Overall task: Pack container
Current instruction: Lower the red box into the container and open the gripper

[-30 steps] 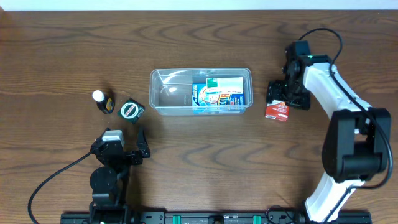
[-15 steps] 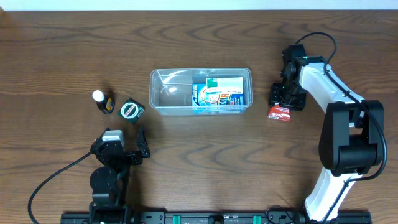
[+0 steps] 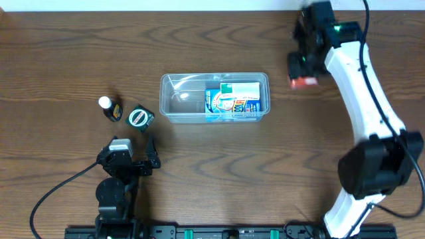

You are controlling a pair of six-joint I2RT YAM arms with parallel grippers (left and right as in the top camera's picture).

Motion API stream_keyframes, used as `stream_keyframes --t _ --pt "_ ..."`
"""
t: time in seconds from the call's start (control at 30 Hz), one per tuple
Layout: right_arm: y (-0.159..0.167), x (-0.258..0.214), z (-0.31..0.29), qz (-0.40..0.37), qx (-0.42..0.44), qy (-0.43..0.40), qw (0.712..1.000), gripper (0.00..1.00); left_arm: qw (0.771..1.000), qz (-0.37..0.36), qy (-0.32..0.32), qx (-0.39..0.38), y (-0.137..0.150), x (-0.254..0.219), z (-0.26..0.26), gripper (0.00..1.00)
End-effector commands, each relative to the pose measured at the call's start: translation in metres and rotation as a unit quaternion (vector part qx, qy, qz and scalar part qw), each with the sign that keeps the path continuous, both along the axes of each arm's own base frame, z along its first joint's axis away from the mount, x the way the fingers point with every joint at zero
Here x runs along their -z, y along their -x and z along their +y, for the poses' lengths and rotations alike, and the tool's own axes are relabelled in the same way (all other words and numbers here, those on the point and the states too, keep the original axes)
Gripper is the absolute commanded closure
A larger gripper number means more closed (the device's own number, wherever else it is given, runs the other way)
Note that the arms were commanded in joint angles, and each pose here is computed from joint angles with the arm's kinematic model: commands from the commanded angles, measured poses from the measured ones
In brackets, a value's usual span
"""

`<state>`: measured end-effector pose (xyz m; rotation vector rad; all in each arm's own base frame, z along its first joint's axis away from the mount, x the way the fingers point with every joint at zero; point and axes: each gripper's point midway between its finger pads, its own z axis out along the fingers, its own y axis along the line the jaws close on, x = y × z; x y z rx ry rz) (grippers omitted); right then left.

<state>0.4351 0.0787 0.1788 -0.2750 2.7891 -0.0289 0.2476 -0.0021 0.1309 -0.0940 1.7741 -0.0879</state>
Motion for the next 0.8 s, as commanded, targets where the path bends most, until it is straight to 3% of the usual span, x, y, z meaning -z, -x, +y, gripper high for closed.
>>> stream_keyframes --t 0.0,0.17,0.4,0.5,0.77 --pt "0.007 -0.039 0.059 -0.053 -0.207 0.019 0.977 0.57 1.000 0.024 -0.007 0.006 0.002 0.016 -0.001 0.02" --pt "0.028 -0.029 0.120 -0.063 -0.409 0.048 0.909 0.57 1.000 0.024 -0.007 0.006 0.002 0.016 -0.001 0.02" --pt "0.039 -0.009 0.142 -0.069 -0.564 0.101 0.817 0.68 1.000 0.024 -0.007 0.006 0.002 0.016 -0.001 0.02" --pt "0.039 -0.001 0.140 -0.067 -0.577 0.105 0.807 0.70 1.000 0.024 -0.007 0.007 0.002 0.016 -0.001 0.02" --pt "0.057 0.027 0.148 -0.049 -0.622 0.063 0.779 0.62 1.000 0.024 -0.007 0.006 0.002 0.016 -0.001 0.02"
